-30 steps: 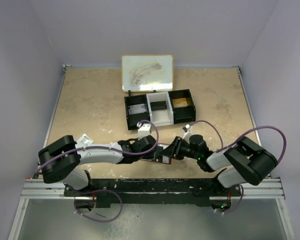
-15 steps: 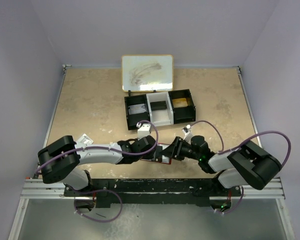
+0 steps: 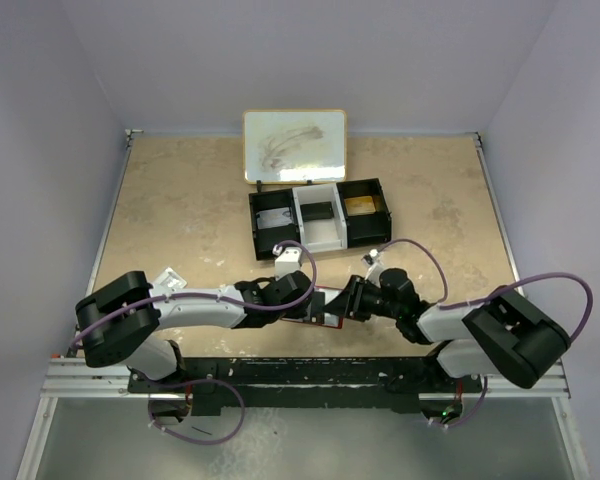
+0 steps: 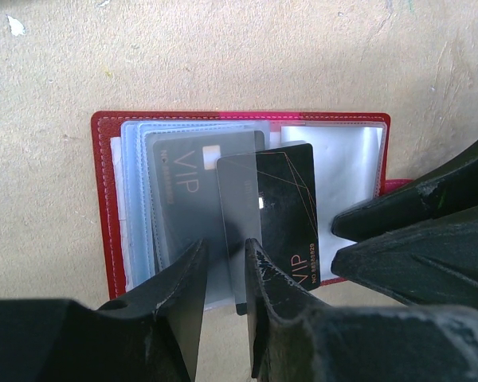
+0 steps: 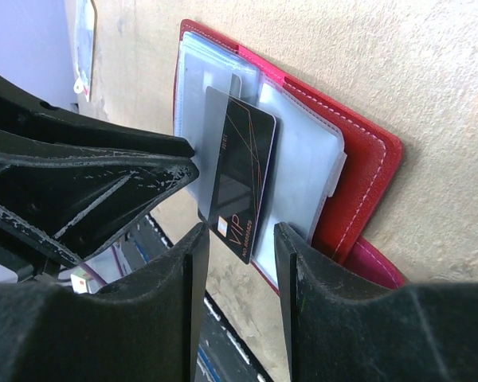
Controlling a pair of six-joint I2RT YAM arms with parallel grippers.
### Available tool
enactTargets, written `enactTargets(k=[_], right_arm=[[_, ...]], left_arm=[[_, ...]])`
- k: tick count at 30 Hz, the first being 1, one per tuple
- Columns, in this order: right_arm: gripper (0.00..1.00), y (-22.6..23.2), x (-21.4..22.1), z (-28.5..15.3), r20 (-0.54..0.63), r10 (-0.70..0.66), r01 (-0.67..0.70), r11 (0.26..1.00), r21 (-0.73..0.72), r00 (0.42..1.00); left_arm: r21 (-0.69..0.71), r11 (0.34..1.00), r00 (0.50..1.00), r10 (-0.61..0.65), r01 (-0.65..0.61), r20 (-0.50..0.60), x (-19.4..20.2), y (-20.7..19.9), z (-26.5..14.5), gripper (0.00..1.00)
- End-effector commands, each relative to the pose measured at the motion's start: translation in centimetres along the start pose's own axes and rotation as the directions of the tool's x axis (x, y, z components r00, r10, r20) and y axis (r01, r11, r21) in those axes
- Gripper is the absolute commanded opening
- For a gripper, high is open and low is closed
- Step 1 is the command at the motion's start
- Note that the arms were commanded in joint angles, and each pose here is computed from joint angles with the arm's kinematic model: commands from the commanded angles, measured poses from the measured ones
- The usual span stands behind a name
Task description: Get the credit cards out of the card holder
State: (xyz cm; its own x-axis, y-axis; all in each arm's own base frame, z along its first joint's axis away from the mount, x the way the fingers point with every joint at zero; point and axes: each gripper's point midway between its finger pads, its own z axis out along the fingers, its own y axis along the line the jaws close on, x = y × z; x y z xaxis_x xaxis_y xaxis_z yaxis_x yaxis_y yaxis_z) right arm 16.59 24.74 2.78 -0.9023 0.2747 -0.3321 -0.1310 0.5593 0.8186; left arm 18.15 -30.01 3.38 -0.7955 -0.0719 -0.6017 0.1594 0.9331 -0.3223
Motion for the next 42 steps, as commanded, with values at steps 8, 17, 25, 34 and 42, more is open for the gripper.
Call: enactTargets(k=[8, 17, 25, 34, 42], right_arm=[[0.36, -0.5, 1.1, 1.3, -0.084, 0.002, -0.003, 1.0, -0.006, 0.996], [0.28, -0.8, 2.1, 1.7, -0.101, 0.076, -0.082, 0.995, -0.055, 0.992], [0.22, -0.1, 1.3, 2.0, -0.061, 0.128, -0.133, 0.986, -0.098, 0.99], [0.21, 1.5, 0.3, 2.4, -0.045, 0.118, -0.123, 0.979, -0.16, 0.992], [0.08, 1.2, 0.9, 2.3, -0.067, 0.114, -0.123, 0.981, -0.151, 0.991]], left_arm=[[-0.007, 1.0, 1.0, -0.004, 0.004, 0.008, 0.1, 0.5, -0.3, 0.23], [-0.011, 1.0, 1.0, 0.013, -0.013, -0.006, 0.7, 0.5, -0.2, 0.22], [0.027, 1.0, 1.0, 0.011, -0.01, -0.027, 1.7, 0.1, -0.2, 0.17], [0.021, 1.0, 1.0, 0.011, -0.01, -0.029, 2.0, 0.3, -0.2, 0.15], [0.015, 1.0, 1.0, 0.011, -0.01, -0.025, 2.0, 0.6, -0.3, 0.15]])
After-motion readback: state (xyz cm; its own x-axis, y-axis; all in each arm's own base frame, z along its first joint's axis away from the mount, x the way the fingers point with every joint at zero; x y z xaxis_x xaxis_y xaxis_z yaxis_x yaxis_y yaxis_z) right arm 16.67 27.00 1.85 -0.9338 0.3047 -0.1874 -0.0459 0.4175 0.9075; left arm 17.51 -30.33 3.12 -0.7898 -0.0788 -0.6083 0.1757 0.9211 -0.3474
